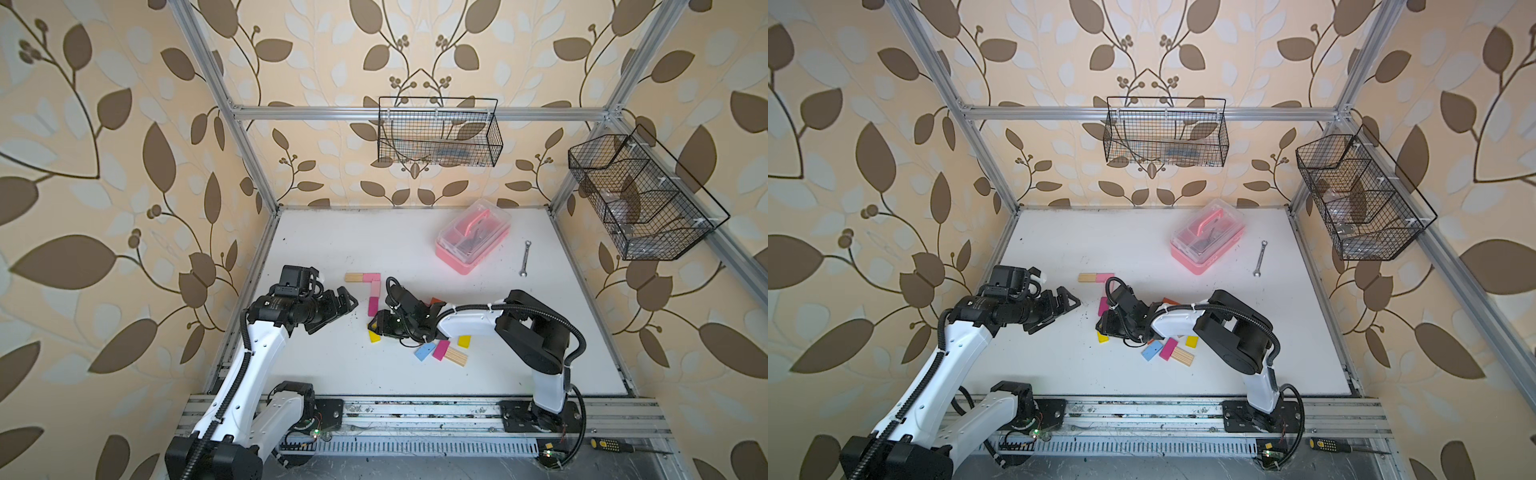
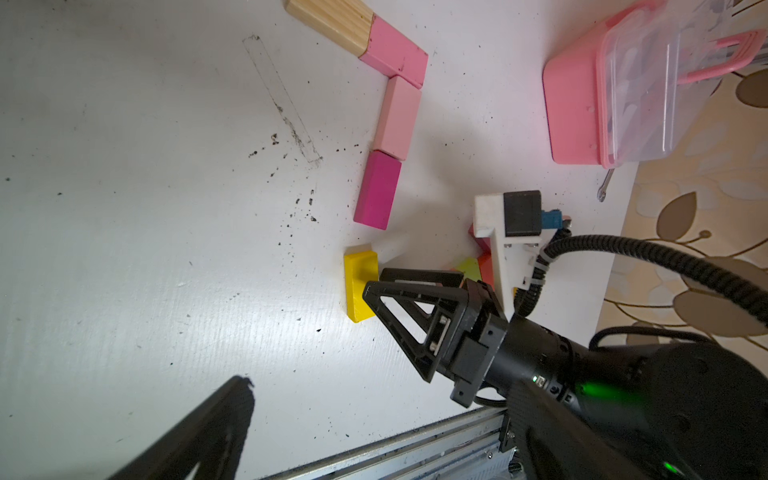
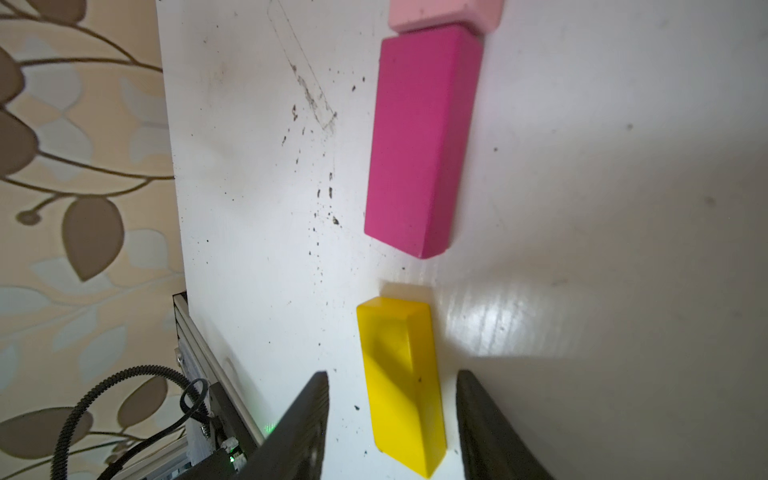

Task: Assemble the number 7 with building blocks
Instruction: Assemble the building block at the center of the board.

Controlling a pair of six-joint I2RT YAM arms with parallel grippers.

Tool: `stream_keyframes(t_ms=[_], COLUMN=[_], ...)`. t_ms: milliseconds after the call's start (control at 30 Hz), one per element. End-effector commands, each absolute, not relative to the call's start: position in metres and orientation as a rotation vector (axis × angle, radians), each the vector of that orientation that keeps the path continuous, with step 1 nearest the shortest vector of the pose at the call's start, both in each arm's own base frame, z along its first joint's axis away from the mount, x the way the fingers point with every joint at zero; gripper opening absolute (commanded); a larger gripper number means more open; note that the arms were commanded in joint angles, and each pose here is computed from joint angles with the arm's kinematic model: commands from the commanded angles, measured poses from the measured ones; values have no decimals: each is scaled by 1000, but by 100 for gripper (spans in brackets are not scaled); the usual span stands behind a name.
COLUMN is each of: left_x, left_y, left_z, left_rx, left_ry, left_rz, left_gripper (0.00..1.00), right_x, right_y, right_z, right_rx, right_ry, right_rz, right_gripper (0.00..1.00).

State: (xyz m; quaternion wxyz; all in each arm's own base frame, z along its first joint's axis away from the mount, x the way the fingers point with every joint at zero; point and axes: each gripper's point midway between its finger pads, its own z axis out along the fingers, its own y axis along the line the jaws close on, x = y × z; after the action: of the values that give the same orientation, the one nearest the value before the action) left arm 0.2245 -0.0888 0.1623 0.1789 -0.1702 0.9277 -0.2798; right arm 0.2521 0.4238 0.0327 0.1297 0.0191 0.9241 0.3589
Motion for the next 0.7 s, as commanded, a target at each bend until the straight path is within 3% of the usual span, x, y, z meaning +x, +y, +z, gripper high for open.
stream_keyframes(t_ms=[0, 267, 667], left_x=[221, 217, 194], left_y=[-96, -103, -130], left_z=[162, 153, 108], left_rx=[-450, -433, -397], left_ry=[2634, 2696, 2835], left_rz=[-844, -785, -419], left_gripper=[99, 98, 96], right_x=[252, 262, 274], right_y=[420, 385, 256], right_z=[42, 113, 180], right_rx=[88, 17, -82], right_ry=[2653, 2433, 2203], right_rz=[1090, 1206, 1067], right_gripper=[52, 55, 63])
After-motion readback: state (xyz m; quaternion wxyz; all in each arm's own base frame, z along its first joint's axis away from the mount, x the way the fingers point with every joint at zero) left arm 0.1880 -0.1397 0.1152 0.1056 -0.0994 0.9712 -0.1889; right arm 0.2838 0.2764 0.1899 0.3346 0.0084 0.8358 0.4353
